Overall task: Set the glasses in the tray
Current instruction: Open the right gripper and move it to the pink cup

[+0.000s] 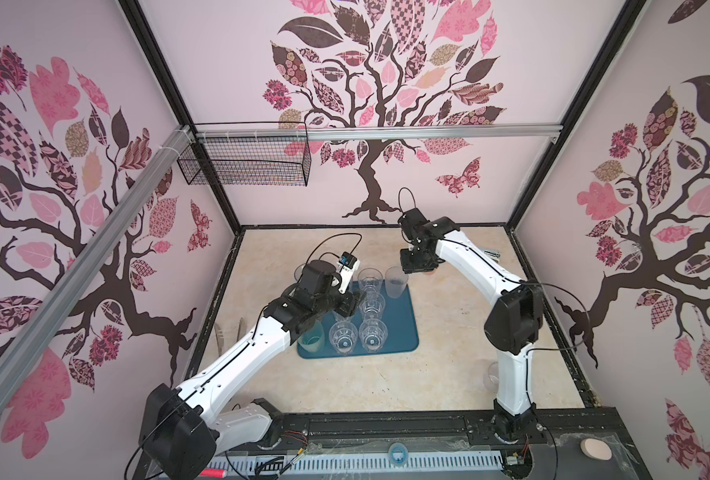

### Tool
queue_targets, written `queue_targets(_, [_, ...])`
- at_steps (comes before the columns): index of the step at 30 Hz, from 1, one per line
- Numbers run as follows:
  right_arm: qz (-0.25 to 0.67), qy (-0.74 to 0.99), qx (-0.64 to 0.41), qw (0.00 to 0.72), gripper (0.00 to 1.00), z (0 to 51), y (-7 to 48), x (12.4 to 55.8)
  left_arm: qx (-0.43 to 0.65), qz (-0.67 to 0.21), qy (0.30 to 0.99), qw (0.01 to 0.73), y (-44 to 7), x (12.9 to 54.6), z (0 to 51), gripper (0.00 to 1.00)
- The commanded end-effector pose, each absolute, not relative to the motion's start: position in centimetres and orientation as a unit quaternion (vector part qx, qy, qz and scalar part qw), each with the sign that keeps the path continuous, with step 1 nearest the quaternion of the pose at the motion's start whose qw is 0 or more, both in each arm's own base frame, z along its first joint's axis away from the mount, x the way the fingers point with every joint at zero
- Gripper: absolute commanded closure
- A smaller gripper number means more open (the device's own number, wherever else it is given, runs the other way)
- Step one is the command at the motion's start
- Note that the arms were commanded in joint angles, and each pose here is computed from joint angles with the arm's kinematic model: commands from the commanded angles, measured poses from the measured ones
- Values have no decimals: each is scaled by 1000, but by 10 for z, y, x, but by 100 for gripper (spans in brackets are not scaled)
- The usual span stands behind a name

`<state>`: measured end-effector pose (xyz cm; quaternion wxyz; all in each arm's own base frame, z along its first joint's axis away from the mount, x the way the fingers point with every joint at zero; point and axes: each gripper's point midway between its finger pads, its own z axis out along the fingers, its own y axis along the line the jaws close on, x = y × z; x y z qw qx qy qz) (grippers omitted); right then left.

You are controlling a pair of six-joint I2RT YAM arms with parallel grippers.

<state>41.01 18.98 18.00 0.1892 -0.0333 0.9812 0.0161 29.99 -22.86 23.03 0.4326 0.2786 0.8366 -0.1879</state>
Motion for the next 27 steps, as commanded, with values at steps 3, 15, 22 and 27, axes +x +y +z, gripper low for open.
queue_targets(3, [13, 972, 29, 232, 54, 200, 133, 388, 286, -197, 826, 444, -239, 292, 239, 36])
queue_targets(15, [71, 952, 173, 243, 49, 156, 72, 482, 304, -209, 830, 418, -257, 285, 212, 36])
queue_targets(22, [72, 956, 182, 219, 47, 118, 78, 517, 303, -202, 837, 409, -254, 284, 203, 36])
queue_targets(27, [73, 960, 186, 194, 47, 84, 82, 526, 302, -202, 836, 410, -256, 286, 206, 36])
